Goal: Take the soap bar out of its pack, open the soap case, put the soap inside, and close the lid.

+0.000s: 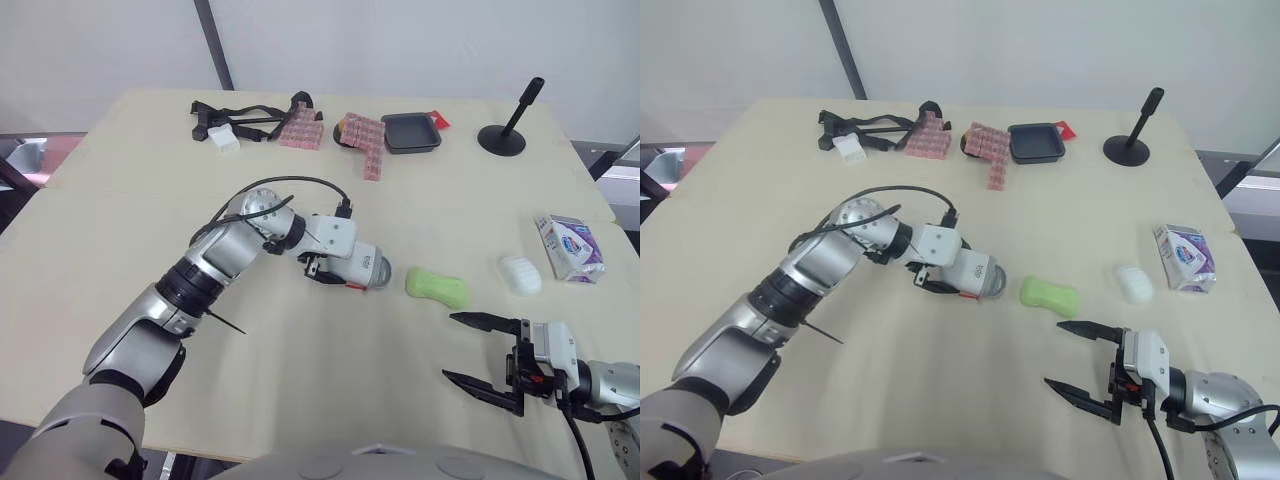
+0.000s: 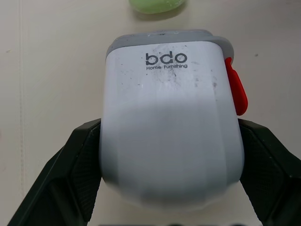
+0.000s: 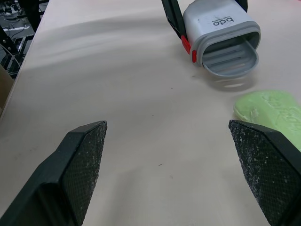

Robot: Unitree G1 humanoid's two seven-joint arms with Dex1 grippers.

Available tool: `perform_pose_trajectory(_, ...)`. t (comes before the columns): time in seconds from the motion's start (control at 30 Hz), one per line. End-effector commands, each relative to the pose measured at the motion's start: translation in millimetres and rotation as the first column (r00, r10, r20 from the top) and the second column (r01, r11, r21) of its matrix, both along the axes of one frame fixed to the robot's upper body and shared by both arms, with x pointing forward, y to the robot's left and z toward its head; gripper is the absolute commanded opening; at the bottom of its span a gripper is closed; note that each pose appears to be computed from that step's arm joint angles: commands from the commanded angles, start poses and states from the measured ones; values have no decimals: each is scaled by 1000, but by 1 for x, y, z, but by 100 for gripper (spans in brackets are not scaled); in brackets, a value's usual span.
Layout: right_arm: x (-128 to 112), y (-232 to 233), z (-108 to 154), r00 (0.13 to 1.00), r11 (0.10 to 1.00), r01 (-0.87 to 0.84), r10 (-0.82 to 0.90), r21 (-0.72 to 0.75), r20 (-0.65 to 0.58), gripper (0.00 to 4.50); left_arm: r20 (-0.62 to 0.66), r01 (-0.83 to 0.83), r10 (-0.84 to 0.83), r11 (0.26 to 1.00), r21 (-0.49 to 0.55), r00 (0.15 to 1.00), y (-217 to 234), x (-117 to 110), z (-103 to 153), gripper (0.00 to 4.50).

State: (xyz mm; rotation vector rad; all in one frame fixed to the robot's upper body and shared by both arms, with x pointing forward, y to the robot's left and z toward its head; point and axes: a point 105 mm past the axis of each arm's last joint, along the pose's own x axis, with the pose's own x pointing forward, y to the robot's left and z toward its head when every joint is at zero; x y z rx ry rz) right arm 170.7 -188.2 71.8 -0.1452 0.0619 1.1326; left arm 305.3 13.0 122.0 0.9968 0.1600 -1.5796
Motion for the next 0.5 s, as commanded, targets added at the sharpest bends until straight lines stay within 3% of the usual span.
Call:
perform_pose_trajectory(0.03,0,-1,4,1000,1000,-9,10,-10,27,446,52,0,-1,1000,12,999,-5,1,12,347)
perform_pose_trajectory(0.5,0,-1,3,1000,1000,-8,8,-17,23,446,54,3,-6,998,66,999,-2,-1,18,347)
